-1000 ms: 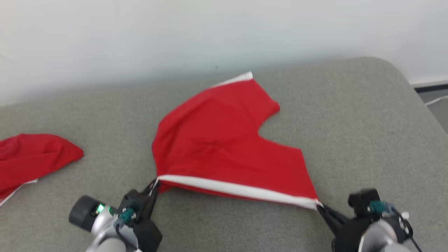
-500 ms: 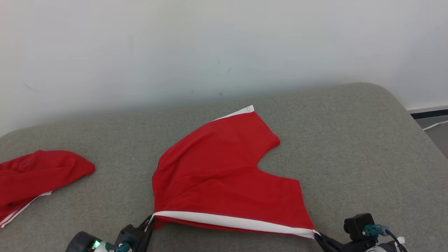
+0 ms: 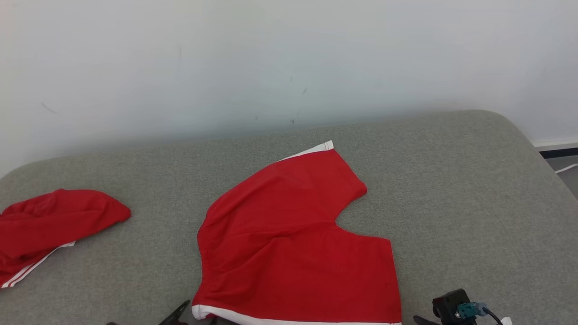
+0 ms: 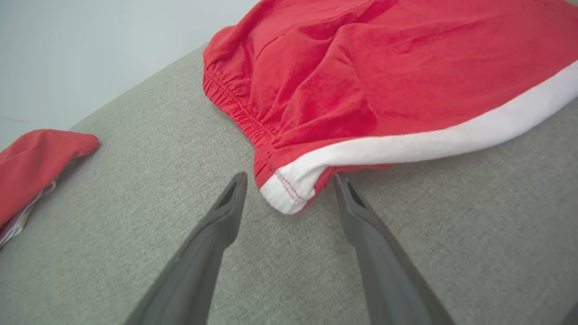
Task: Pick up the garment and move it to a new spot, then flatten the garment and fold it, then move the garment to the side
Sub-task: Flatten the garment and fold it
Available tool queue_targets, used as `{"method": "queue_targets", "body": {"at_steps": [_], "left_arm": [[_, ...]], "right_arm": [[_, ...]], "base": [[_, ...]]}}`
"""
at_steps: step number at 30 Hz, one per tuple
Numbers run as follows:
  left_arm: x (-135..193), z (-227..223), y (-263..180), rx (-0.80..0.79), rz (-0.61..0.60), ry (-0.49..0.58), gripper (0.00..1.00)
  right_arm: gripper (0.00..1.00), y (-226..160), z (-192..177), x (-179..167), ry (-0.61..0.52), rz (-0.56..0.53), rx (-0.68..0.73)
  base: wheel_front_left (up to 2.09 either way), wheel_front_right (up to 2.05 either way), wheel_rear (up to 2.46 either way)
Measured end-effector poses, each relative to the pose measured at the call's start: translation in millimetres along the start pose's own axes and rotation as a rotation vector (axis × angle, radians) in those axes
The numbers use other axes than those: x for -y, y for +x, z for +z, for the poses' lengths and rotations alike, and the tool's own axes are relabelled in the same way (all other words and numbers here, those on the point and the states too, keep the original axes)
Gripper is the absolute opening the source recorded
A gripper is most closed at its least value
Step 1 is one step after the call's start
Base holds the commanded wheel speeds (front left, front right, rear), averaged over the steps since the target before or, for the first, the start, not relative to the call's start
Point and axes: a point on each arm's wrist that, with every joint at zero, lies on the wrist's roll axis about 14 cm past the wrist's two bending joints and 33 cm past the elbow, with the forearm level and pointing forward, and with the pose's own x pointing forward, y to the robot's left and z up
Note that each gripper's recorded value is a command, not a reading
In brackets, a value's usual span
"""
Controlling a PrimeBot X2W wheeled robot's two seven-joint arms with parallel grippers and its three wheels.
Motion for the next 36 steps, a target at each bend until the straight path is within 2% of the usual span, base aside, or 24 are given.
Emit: {"method": "queue_targets", "body": {"at_steps": [5,7,12,18,21,26,29,36], "left_arm": [[3,-16,-13,-0.038,-0.002,0.003,1.0],[-9,-24,-20,-0.057,0.054,-0.007,1.0],[-69,-3,-32,0.026,0.291,-0.125,1.0],[-103,57,-41,0.237,0.42,-0.243,1.0],[-102,72,-46,0.296,0.438,-0.299,1.0],[-100,62,-59,0.298,0.483,-0.4,1.0],[-94,47,-62,0.243,0.482,-0.439,1.0],[-84,18,-65,0.122,0.459,-0.449,1.0]], "right_arm": [[1.0,-3,-6,7,-0.018,-0.016,-0.018],[1.0,-4,3,8,-0.018,-0.019,0.021],[1.0,-16,56,24,0.029,-0.08,0.254],[1.0,-37,108,42,0.087,-0.188,0.51],[1.0,-44,120,43,0.106,-0.206,0.583],[1.0,-52,129,38,0.152,-0.205,0.658],[1.0,-55,128,38,0.172,-0.211,0.675],[1.0,-60,114,50,0.187,-0.255,0.663]], "base": [[0.0,0.0,0.0],[0.0,0.0,0.0],[0.0,0.0,0.0],[0.0,0.0,0.0],[0.0,0.0,0.0],[0.0,0.0,0.0],[0.0,0.0,0.0],[0.0,0.0,0.0]]}}
